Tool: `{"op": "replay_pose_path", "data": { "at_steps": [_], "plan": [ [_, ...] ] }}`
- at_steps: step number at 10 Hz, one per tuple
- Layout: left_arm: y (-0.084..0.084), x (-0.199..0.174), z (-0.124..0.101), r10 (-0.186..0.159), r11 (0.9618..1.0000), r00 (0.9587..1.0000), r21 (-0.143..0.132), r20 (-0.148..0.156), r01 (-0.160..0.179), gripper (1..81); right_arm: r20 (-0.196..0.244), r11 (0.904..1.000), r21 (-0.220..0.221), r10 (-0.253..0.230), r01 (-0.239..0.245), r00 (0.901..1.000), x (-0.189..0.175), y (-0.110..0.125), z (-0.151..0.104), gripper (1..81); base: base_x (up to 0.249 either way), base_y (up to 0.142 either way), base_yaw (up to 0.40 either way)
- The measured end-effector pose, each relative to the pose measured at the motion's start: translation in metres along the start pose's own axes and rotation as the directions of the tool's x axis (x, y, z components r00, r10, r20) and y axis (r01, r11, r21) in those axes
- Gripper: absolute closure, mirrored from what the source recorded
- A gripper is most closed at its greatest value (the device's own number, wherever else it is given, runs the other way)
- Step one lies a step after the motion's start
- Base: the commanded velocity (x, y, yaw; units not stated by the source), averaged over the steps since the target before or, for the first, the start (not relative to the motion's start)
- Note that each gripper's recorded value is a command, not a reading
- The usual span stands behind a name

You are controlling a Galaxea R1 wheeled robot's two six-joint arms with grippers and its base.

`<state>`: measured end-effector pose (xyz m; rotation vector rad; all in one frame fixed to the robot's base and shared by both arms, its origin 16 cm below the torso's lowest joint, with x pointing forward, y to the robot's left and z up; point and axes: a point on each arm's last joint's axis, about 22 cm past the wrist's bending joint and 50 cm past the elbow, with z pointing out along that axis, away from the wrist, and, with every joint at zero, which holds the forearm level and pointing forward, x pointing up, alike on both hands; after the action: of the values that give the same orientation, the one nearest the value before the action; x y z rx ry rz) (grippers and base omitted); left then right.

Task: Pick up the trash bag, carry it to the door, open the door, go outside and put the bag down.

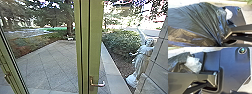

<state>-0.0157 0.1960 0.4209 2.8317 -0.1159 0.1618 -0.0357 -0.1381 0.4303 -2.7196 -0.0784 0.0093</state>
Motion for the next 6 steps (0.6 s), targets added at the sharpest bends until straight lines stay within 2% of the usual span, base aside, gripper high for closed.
{"op": "replay_pose_path", "data": {
  "at_steps": [3,6],
  "plan": [
    [0.019,0.003,0.005,-0.001,0.9997,1.0000,-0.023,-0.004,0.000,81.1,0.001,1.0000,-0.001,0.000,0.000,1.0000,0.000,0.000,0.000,1.0,0.000,0.000,0.293],
    [0.019,0.003,0.005,-0.001,0.9998,1.0000,-0.022,-0.005,0.001,81.1,0.000,1.0000,-0.009,-0.003,0.003,1.0000,0.003,0.003,0.000,1.0,0.000,0.000,0.269]
  ]
}}
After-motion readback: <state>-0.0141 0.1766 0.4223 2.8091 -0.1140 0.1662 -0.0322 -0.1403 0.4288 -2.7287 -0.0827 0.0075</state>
